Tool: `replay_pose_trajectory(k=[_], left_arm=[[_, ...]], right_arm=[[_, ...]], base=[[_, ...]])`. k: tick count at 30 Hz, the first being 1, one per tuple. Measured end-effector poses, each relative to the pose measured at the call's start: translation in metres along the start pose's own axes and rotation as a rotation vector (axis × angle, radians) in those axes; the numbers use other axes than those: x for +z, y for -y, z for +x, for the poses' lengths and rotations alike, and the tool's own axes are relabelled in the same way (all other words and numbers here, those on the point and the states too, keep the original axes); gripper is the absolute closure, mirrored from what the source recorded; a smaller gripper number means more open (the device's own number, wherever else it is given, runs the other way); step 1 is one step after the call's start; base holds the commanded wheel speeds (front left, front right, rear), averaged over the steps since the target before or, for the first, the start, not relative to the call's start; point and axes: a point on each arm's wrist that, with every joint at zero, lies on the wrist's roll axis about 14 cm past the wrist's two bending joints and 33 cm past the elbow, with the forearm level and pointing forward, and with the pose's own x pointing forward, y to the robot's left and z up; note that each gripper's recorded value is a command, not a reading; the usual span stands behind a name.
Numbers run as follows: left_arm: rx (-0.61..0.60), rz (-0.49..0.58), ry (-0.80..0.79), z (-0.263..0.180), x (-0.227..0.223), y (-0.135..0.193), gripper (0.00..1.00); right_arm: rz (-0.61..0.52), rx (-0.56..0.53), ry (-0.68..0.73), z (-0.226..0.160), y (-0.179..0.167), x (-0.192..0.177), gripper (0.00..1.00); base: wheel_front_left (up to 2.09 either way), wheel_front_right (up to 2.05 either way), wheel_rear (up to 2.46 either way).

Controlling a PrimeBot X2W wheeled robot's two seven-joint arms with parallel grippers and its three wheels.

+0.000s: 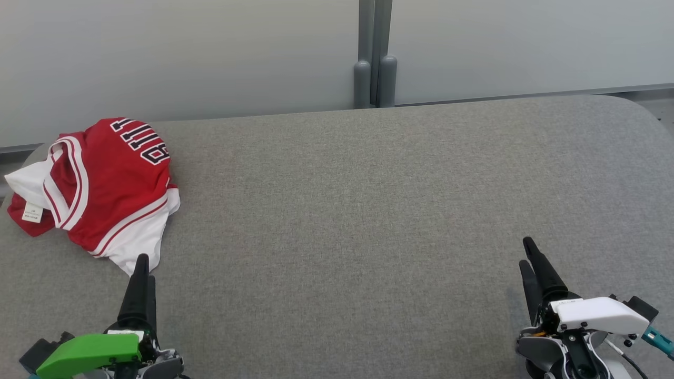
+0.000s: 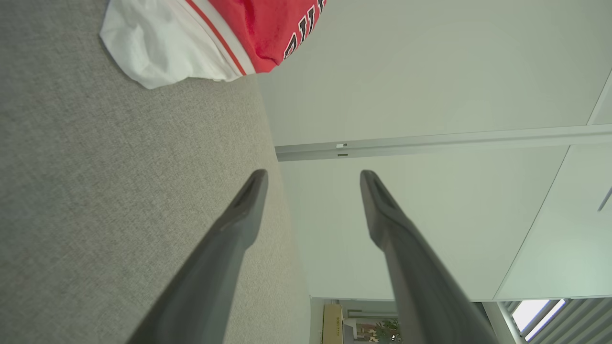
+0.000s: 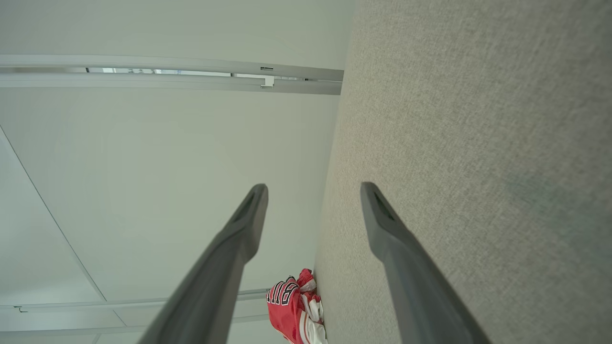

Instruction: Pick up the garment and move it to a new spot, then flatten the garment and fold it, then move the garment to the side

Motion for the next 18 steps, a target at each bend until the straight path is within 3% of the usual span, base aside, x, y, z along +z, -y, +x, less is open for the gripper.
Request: replay_pose_trajectory(k=[9, 18], left_arm=[[-0.011, 0.143, -0.001, 0.002, -0.006, 0.008, 0.00], [-0.026, 0.356, -0.011, 0.003, -0.015, 0.016, 0.00]], right_arm=[[-0.158, 0.035, 0.013, 0.001, -0.011, 0.001, 0.00], [-0.357, 0.095, 0.024, 0.002, -0.029, -0.001, 0.00]], base=[[0.00, 0.00, 0.00], [0.00, 0.00, 0.00]])
